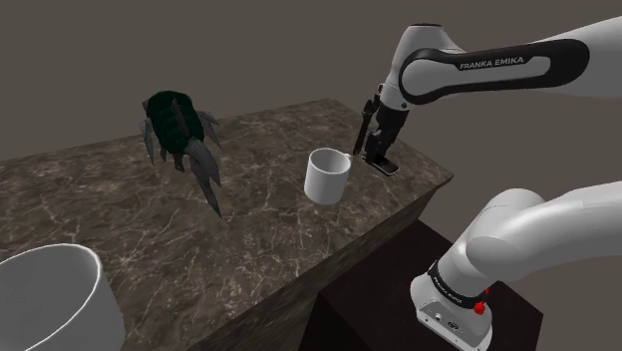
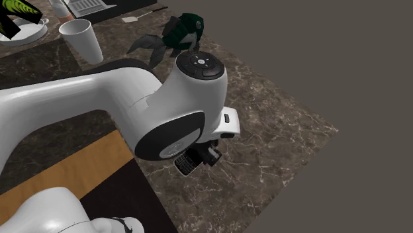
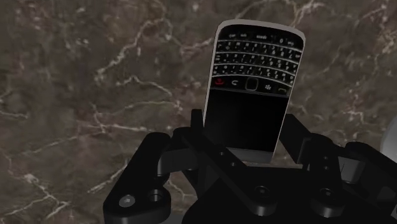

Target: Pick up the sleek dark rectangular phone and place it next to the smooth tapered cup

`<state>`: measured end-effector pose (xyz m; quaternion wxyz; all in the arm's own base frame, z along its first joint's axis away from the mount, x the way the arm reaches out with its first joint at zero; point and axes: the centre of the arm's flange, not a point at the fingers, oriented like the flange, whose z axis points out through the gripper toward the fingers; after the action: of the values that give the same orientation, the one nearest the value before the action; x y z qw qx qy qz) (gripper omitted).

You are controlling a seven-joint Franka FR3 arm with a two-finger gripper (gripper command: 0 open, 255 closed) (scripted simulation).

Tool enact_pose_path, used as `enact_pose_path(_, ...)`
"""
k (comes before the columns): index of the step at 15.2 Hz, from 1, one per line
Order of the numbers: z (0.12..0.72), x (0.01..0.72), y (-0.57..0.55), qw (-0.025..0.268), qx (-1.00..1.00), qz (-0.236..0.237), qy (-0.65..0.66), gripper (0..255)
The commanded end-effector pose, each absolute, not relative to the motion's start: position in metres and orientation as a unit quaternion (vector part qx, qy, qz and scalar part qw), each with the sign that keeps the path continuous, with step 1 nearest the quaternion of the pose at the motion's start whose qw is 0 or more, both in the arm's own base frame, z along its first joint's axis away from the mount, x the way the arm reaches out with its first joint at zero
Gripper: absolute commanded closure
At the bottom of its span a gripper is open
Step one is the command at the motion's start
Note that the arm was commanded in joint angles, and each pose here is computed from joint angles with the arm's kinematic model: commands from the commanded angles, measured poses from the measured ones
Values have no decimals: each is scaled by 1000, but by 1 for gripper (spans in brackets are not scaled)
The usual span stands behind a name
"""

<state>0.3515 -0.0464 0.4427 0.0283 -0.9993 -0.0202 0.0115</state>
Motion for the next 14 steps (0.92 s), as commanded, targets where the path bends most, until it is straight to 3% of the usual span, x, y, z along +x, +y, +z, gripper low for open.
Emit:
enact_pose_path(1, 451, 351, -46, 29, -999, 14, -20, 255)
enact_pose_path(14, 520, 351, -46, 29, -999, 14, -20, 255)
